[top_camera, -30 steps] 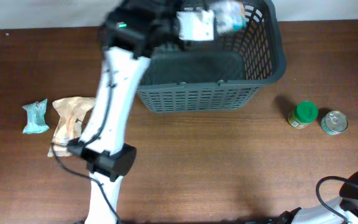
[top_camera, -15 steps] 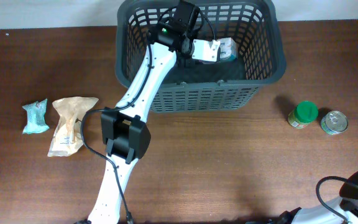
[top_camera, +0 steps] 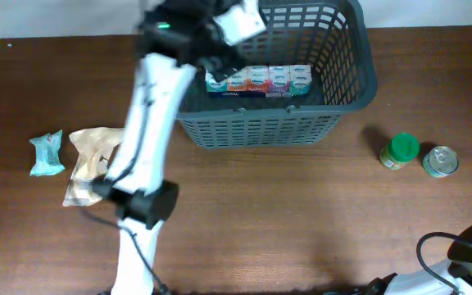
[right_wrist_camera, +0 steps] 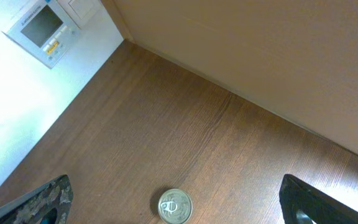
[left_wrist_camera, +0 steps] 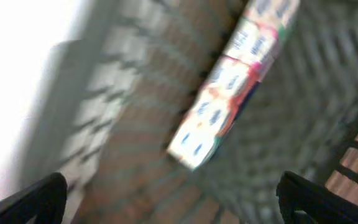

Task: Pack container
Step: 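Lift the tissue stack and lower it into the basket, open left gripper, then grasp the tan wrapped pouch with the left gripper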

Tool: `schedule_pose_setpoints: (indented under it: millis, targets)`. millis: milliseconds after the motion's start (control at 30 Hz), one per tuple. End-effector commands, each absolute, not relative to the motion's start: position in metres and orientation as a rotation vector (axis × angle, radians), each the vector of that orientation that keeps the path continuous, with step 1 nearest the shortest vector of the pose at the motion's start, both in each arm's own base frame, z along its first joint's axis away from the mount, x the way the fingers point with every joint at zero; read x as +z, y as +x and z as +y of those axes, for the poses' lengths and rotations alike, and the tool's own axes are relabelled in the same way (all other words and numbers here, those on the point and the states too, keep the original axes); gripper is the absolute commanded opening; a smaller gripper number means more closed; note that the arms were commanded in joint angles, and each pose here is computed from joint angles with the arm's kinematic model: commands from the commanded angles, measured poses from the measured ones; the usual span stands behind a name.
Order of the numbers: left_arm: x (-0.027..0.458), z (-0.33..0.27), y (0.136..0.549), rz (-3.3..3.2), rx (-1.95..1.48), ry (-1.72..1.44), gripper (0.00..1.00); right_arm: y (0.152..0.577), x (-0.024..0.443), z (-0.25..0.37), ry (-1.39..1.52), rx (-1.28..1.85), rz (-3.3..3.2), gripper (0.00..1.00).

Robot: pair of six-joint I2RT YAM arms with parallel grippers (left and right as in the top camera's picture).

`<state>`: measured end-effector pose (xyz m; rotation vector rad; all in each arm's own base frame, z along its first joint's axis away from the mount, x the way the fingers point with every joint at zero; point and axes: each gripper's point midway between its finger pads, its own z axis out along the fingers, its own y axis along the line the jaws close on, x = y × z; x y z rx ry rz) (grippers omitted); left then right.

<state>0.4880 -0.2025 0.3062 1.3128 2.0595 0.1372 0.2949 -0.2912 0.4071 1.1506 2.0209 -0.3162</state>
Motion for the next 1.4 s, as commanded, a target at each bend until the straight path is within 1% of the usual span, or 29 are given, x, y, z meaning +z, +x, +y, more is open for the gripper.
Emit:
schedule_pose_setpoints:
  millis: [0,133,167,233,267,300,333,367,433,467,500,567,700,800,867,967,1067,1267,1300,1367]
  targets:
    - [0.399,-0.15,0.436,2.033,0.156,1.073,0.99,0.291,0.41,-0.292,1.156,-0.332,2.009,0.99]
    - [0.397,-0.106,0.41,2.15,0.181,1.024,1.0,0.291,0.41,-0.292,1.156,-0.332,2.009,0.99]
    - [0.396,-0.094,0.411,2.19,0.182,0.961,0.92,0.291,0.41,-0.292,1.156,-0.332,2.009,0.99]
    - [0.383,-0.049,0.422,2.348,0.131,0.636,0.89,0.291,0.41,-0.292,1.156,-0.332,2.009,0.99]
    - [0.377,-0.037,0.423,2.386,0.125,0.565,0.85,0.291,0.41,-0.292,1.156,-0.332,2.009,0.99]
    - [0.357,-0.006,0.426,2.487,0.12,0.421,0.8,0.291,0.41,-0.292,1.156,-0.332,2.009,0.99]
    - [0.342,0.009,0.426,2.55,0.119,0.366,0.79,0.291,0.41,-0.292,1.156,-0.332,2.009,0.99]
    - [0.317,0.029,0.424,2.645,0.109,0.316,0.79,0.291,0.41,-0.292,1.156,-0.332,2.009,0.99]
    - [0.282,0.042,0.417,2.771,0.049,0.275,0.8,0.291,0.41,-0.292,1.156,-0.332,2.009,0.99]
    - [0.24,0.053,0.404,2.918,-0.016,0.232,0.8,0.291,0.41,-0.292,1.156,-0.332,2.009,0.99]
    - [0.184,0.066,0.394,3.05,-0.061,0.18,0.8,0.291,0.41,-0.292,1.156,-0.332,2.009,0.99]
    - [0.142,0.075,0.39,3.101,-0.081,0.142,0.8,0.291,0.41,-0.292,1.156,-0.332,2.009,0.99]
    - [0.088,0.087,0.373,3.168,-0.106,0.083,0.87,0.291,0.41,-0.292,1.156,-0.332,2.009,0.99]
    - [0.049,0.1,0.353,3.207,-0.127,-0.003,0.87,0.291,0.41,-0.292,1.156,-0.332,2.009,0.99]
    - [0.038,0.11,0.349,3.199,-0.126,-0.049,0.87,0.291,0.41,-0.292,1.156,-0.332,2.009,0.99]
    - [0.037,0.119,0.353,3.176,-0.106,-0.076,0.87,0.291,0.41,-0.292,1.156,-0.332,2.009,0.99]
    - [0.036,0.137,0.349,3.201,0.051,-0.078,0.87,0.291,0.41,-0.292,1.156,-0.332,2.009,0.99]
    - [0.024,0.146,0.357,3.17,0.119,-0.084,0.87,0.291,0.41,-0.292,1.156,-0.332,2.009,0.99]
    - [0.021,0.148,0.357,3.174,0.136,-0.084,0.92,0.291,0.41,-0.292,1.156,-0.332,2.009,0.99]
    - [0.011,0.151,0.356,3.191,0.157,-0.083,0.93,0.291,0.41,-0.292,1.156,-0.332,2.009,0.99]
